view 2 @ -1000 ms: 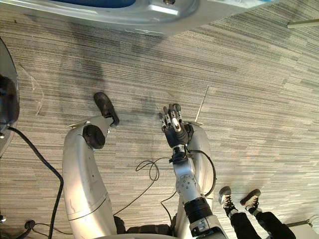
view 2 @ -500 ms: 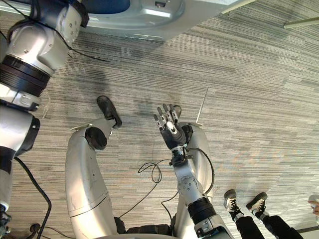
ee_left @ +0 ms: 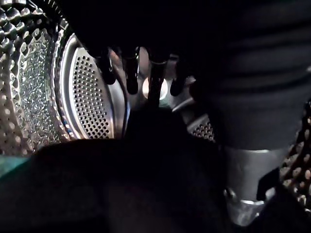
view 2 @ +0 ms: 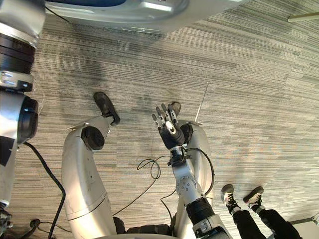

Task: Pick up the laundry basket with both hands and put the clothes into the washing machine.

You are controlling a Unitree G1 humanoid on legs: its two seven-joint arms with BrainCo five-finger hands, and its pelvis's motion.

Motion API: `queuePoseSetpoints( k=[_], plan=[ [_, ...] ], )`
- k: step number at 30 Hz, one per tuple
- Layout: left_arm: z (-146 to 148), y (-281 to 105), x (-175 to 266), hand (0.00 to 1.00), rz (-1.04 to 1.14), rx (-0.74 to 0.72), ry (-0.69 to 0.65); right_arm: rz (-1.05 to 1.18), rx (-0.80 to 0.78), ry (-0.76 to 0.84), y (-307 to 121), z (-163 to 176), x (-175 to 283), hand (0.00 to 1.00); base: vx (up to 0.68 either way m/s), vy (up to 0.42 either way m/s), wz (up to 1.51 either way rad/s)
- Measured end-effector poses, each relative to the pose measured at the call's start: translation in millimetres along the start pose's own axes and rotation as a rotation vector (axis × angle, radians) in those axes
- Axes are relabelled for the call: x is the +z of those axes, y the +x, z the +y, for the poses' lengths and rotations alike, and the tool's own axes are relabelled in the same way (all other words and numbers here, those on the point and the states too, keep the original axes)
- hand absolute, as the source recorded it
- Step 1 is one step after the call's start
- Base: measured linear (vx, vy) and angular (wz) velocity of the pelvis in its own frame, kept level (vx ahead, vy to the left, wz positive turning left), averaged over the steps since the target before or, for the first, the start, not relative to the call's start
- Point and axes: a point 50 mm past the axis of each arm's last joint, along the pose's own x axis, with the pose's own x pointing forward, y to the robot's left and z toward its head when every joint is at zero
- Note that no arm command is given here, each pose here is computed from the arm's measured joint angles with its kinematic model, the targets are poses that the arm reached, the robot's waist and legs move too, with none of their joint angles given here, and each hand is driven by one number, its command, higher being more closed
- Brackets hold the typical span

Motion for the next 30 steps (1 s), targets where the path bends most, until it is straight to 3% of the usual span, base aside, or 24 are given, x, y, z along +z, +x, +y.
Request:
queuePoseSetpoints(
  k=[5,8,12,18,23,30],
  plan=[
    [45.3,25.1,19.5,0.0,-0.041,0.197,0.034,0.003,0.014,0.0,0.2,3.5,-3.3,0.0,-0.03,0.027,-0.12],
    [58.7,25.6,19.7,0.0,-0.102,0.255,0.166,0.006,0.016,0.0,0.0,3.7,-3.8,0.0,-0.04,0.024,-0.07],
    [33.6,10.5,5.0,0.0,-0.137,0.152,0.306,0.001,0.013,-0.003,-0.2,2.9,-2.8,0.0,-0.03,0.021,0.05],
    [4.0,-11.2,-15.0,0.0,-0.117,0.034,0.354,-0.003,0.012,-0.007,-0.6,1.7,-1.8,0.0,-0.04,0.019,0.05],
    [6.1,-10.9,-20.6,0.0,-0.085,0.042,0.349,-0.001,0.001,-0.01,-1.2,-1.4,-2.0,0.0,-0.02,0.011,0.01],
    [24.5,-8.3,-46.8,0.0,0.143,0.172,0.167,-0.012,-0.017,-0.019,-2.0,-4.3,-1.1,0.0,-0.05,0.015,-0.01]
  ],
)
